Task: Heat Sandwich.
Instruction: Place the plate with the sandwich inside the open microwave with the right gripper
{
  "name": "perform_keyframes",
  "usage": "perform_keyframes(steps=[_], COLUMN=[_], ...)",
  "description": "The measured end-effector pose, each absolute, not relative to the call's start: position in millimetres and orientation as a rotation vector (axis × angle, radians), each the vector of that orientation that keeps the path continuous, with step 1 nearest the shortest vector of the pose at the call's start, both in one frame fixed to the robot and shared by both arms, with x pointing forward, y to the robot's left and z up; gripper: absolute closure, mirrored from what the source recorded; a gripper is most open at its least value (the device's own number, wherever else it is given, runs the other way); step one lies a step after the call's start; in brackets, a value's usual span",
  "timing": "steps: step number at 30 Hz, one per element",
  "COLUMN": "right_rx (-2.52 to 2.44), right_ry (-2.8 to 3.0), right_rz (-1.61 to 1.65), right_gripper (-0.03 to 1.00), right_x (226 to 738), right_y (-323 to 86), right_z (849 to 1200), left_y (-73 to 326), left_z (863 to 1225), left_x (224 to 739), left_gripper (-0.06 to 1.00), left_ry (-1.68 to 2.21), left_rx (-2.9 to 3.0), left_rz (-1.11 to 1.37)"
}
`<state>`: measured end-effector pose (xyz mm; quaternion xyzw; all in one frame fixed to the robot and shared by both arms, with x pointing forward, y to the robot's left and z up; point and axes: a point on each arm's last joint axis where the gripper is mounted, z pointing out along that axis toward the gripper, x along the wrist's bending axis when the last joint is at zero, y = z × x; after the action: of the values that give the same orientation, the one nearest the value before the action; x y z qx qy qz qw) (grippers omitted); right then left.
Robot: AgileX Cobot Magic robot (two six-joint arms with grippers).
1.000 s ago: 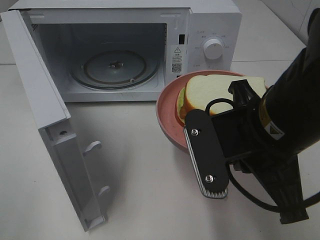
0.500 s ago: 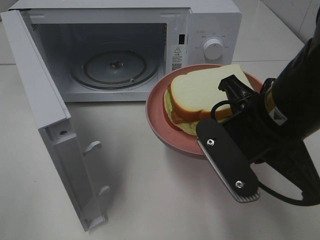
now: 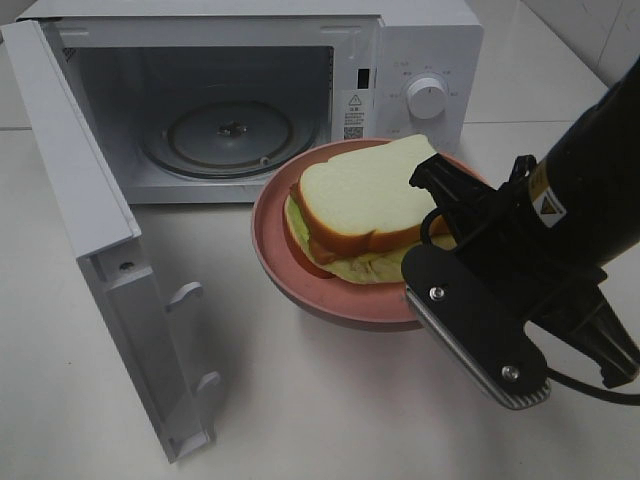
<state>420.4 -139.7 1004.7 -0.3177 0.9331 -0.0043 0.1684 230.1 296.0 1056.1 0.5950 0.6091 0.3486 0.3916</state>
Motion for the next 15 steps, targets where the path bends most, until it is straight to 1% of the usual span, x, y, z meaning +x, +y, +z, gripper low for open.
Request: perform_keyframes(steps=[15], right_rx=[-0.905], right_ry=[2.688], right_rz=[0.051], right_gripper=[0.94], right_x=[427.4], right_y=[-126.2], right_z=[997.6], left_y=[296.0], left_z=[1056.1], left_x=[230.1], left_gripper=[-0.03], left_ry=[1.547], left_rx=[1.511], left_rz=[0.885])
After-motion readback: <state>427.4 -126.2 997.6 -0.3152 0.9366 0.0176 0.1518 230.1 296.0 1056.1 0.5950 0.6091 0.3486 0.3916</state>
